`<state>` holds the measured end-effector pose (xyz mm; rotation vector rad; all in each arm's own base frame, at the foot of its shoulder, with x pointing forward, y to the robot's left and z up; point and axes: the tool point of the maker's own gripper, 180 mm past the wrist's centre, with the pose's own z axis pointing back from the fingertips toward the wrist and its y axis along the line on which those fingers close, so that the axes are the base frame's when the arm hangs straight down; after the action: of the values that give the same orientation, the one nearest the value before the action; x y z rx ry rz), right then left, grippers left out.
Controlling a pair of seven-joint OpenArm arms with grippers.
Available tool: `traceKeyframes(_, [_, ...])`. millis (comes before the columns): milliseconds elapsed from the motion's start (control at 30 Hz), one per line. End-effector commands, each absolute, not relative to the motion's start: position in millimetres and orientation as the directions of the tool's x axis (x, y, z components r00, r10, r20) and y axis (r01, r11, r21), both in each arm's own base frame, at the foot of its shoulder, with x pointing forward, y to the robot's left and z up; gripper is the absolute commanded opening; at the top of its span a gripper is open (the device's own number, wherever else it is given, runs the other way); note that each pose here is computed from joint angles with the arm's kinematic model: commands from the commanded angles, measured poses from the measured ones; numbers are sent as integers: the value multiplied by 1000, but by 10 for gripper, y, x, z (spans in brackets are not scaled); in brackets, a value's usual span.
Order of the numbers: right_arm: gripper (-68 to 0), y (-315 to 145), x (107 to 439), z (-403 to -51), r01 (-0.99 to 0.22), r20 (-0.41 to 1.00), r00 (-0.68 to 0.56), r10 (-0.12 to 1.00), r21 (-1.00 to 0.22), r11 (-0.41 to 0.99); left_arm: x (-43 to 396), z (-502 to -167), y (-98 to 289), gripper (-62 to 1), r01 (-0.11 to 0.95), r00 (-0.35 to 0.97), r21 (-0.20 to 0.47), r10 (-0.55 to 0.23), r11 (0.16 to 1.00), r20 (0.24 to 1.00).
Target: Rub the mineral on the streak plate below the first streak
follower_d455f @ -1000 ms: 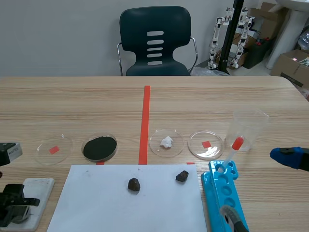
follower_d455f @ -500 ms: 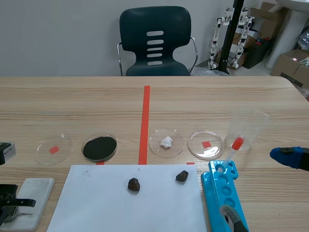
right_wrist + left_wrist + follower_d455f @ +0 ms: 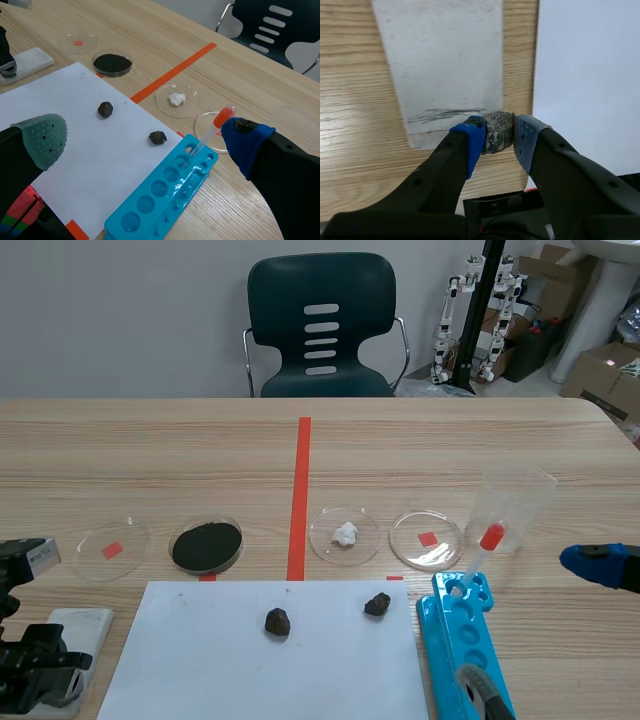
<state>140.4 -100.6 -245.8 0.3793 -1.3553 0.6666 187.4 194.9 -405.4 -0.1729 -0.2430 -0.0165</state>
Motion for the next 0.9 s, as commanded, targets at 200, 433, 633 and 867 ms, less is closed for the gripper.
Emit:
traceKeyframes(200, [-22, -989, 1424, -2386, -635, 979, 51, 199, -122, 763, 1970, -4005, 1948, -493, 46, 953, -168, 7, 985, 304])
traceKeyframes(433, [-22, -989, 1424, -2386, -635, 979, 51, 199, -122, 763, 2339, -3661, 1993, -493, 91, 860, -129, -12, 988, 510])
traceKeyframes(633, [-22, -989, 1424, -2386, -635, 979, 51, 199, -122, 763, 2636, -3187, 1989, -493, 148, 702, -82, -46, 986, 711])
traceKeyframes(867, [-22, -989, 1424, -2386, -635, 979, 51, 199, -122, 763, 2659, -2748, 1890, -493, 209, 572, -45, -85, 977, 816])
